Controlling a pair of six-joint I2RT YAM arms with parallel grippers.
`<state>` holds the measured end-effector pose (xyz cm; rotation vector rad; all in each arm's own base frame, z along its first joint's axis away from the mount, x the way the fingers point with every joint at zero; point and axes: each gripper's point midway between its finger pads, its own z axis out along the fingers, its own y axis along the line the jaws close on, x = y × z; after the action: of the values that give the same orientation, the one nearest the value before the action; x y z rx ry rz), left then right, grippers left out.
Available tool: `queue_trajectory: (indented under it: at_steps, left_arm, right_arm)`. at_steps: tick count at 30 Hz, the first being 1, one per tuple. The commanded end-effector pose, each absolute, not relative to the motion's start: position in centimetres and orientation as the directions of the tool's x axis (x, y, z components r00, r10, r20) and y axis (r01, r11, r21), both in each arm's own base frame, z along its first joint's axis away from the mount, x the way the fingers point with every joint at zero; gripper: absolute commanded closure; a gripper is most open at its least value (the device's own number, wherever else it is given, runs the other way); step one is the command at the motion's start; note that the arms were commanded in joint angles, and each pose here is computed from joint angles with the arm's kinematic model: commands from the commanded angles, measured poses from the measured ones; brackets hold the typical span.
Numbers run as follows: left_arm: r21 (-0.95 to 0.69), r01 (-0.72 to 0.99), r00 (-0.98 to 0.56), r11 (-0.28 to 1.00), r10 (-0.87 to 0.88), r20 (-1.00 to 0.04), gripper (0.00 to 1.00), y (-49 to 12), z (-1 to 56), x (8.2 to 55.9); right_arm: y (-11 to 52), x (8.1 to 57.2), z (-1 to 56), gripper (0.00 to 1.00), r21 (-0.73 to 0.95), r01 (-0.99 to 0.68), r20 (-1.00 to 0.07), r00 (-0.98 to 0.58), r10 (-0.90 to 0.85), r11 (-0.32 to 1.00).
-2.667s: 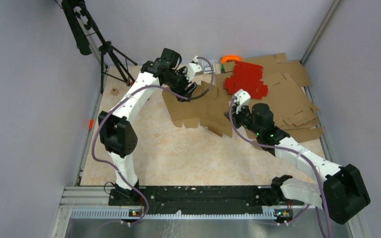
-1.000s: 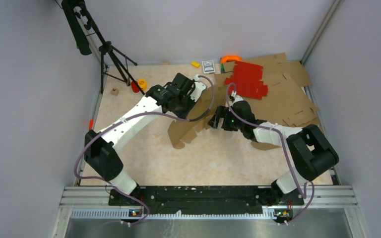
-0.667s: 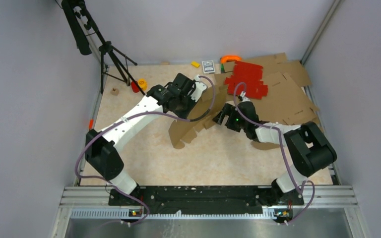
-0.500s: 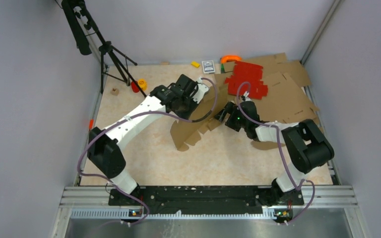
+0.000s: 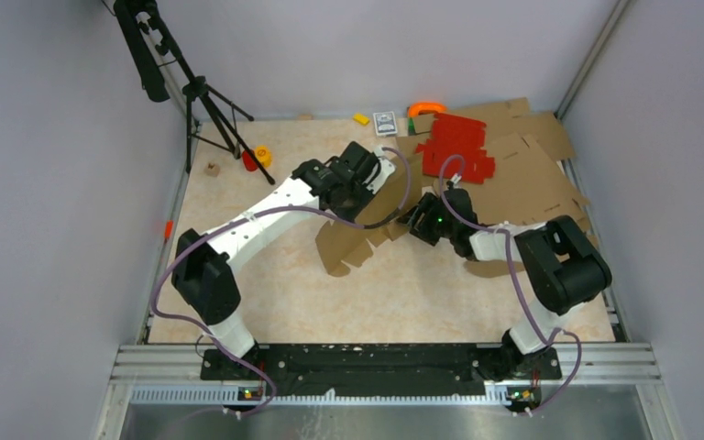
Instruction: Fold the paper box
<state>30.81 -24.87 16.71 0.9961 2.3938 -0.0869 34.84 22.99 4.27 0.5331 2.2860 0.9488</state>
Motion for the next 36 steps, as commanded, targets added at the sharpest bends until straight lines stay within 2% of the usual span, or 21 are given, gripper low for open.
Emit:
queue_trajectory:
  at_steps: [1, 8, 12, 13, 14, 17, 27, 33, 36]
  left_arm:
    - [0.242, 0.665, -0.564, 0.707, 0.687, -0.458, 1.0, -24.7, 16.1, 31.2]
    - [0.277, 0.668, -0.542, 0.691, 0.706, -0.455, 1.0, -24.8, 16.4, 31.1]
    - [0.243, 0.694, -0.528, 0.677, 0.709, -0.468, 1.0, -25.4, 16.6, 30.5]
    - [0.229, 0.704, -0.522, 0.673, 0.708, -0.475, 0.99, -25.6, 16.7, 30.3]
    - [0.218, 0.71, -0.519, 0.67, 0.707, -0.481, 0.99, -25.7, 16.9, 30.1]
    - [0.203, 0.719, -0.512, 0.664, 0.705, -0.491, 0.99, -25.9, 17.1, 29.7]
    - [0.177, 0.732, -0.503, 0.658, 0.698, -0.51, 0.99, -26.3, 17.3, 29.2]
    - [0.166, 0.739, -0.501, 0.653, 0.698, -0.512, 0.99, -26.6, 17.1, 29.1]
    - [0.168, 0.741, -0.497, 0.65, 0.7, -0.513, 0.99, -26.5, 17.1, 29.1]
  right_arm:
    - [21.9, 34.2, 4.6, 0.43, 0.704, 0.136, -0.396, -0.74, 0.544, 0.697]
    - [19.9, 32.0, 4.1, 0.43, 0.648, 0.14, -0.424, -0.75, 0.507, 0.749]
    - [19.4, 31.9, 5.3, 0.45, 0.668, 0.084, -0.459, -0.736, 0.498, 0.739]
    - [19.2, 32.1, 5.9, 0.49, 0.687, 0.065, -0.467, -0.724, 0.508, 0.724]
    - [19.1, 32.4, 6.6, 0.59, 0.712, 0.046, -0.47, -0.711, 0.524, 0.701]
    - [18.5, 33.7, 8.5, 0.99, 0.775, 0.048, -0.45, -0.658, 0.604, 0.63]
    - [20.3, 37.9, 9.5, 1.0, 0.859, 0.184, -0.271, -0.631, 0.727, 0.479]
    - [21.1, 39.8, 9.6, 1.0, 0.84, 0.253, -0.265, -0.581, 0.769, 0.481]
    - [21.2, 40.1, 8.3, 1.0, 0.777, 0.36, -0.258, -0.566, 0.783, 0.517]
